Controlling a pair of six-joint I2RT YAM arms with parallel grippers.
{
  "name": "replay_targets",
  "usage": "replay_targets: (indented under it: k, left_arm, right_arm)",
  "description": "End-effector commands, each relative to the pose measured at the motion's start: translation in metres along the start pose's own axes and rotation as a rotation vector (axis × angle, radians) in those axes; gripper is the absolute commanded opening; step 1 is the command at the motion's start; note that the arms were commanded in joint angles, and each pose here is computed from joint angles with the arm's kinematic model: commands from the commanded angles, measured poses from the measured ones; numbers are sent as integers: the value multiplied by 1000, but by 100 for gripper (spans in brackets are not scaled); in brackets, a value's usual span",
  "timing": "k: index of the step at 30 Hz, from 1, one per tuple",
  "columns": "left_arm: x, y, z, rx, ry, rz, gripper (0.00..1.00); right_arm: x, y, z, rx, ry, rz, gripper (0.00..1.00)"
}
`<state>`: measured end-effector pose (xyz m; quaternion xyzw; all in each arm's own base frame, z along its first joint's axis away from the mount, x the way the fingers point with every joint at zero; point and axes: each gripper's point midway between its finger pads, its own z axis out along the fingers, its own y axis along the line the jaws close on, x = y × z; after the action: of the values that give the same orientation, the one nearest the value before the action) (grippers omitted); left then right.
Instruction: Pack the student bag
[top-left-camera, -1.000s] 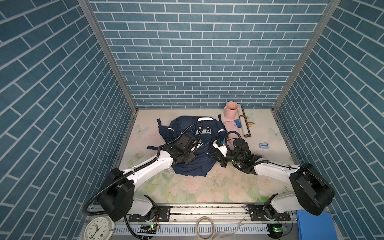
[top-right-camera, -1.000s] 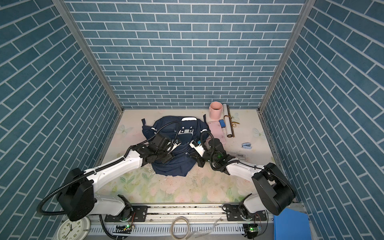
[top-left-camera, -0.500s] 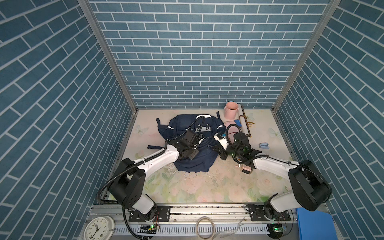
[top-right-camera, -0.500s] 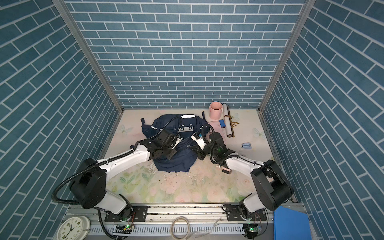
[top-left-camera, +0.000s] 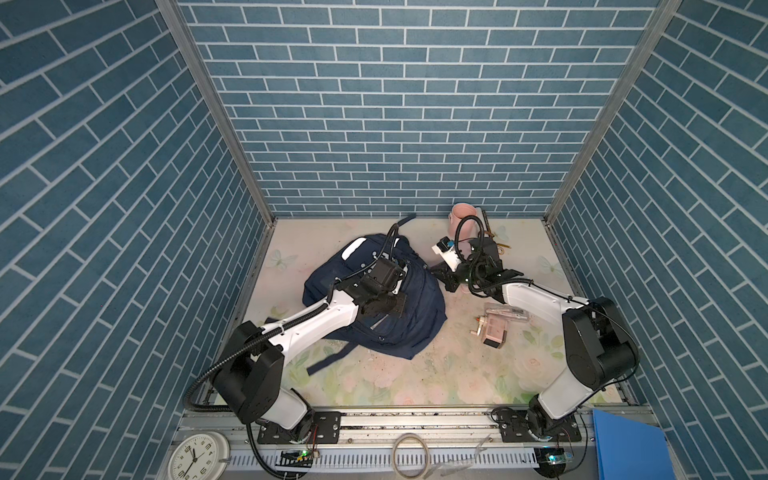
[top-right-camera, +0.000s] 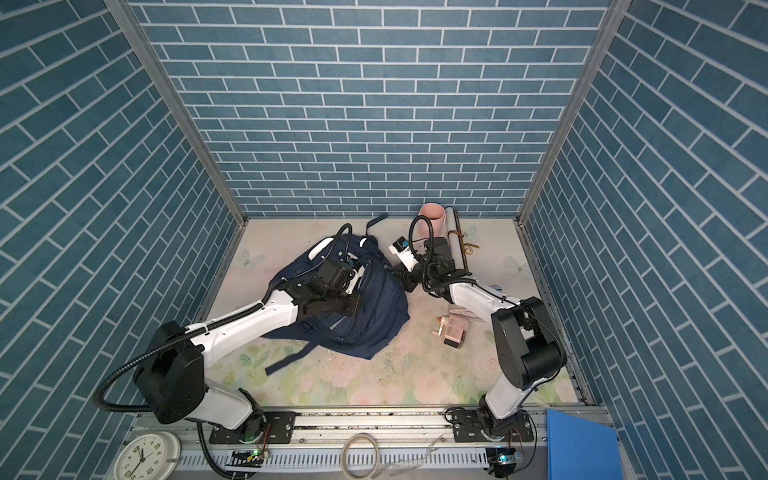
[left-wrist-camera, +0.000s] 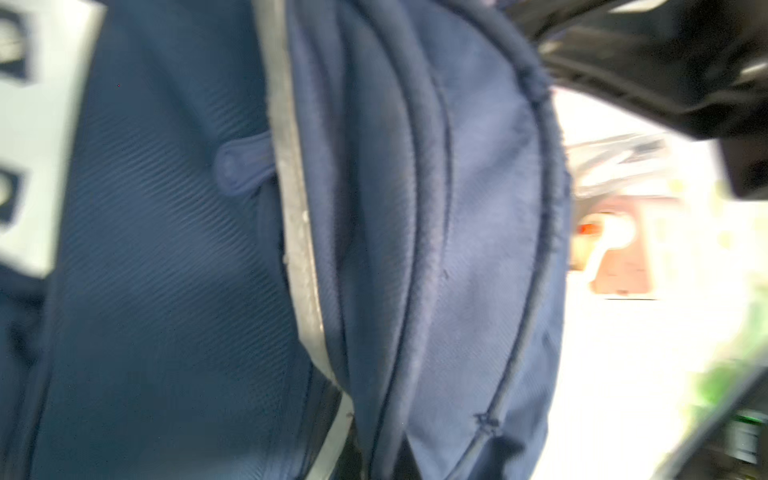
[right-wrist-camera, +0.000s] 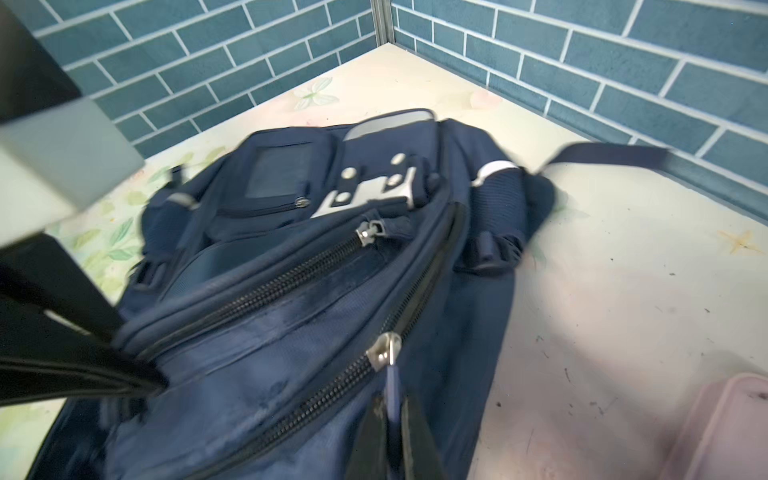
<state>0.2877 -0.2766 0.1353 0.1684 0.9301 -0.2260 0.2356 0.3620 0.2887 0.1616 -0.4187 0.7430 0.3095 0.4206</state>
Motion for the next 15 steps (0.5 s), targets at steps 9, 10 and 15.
replay_targets:
  k: [9,10,15]
  left_arm:
    - [-79,-17,-24,299,-165,-252,0]
    - [-82,-16,-25,300,-169,-262,0]
    - [-104,-18,-34,355,-229,-321,0]
  right_arm:
    - [1,45,-32,19,-37,-167,0]
    - [3,49,-34,17,-35,-168,0]
    - [12,70,-31,7,-11,-202,0]
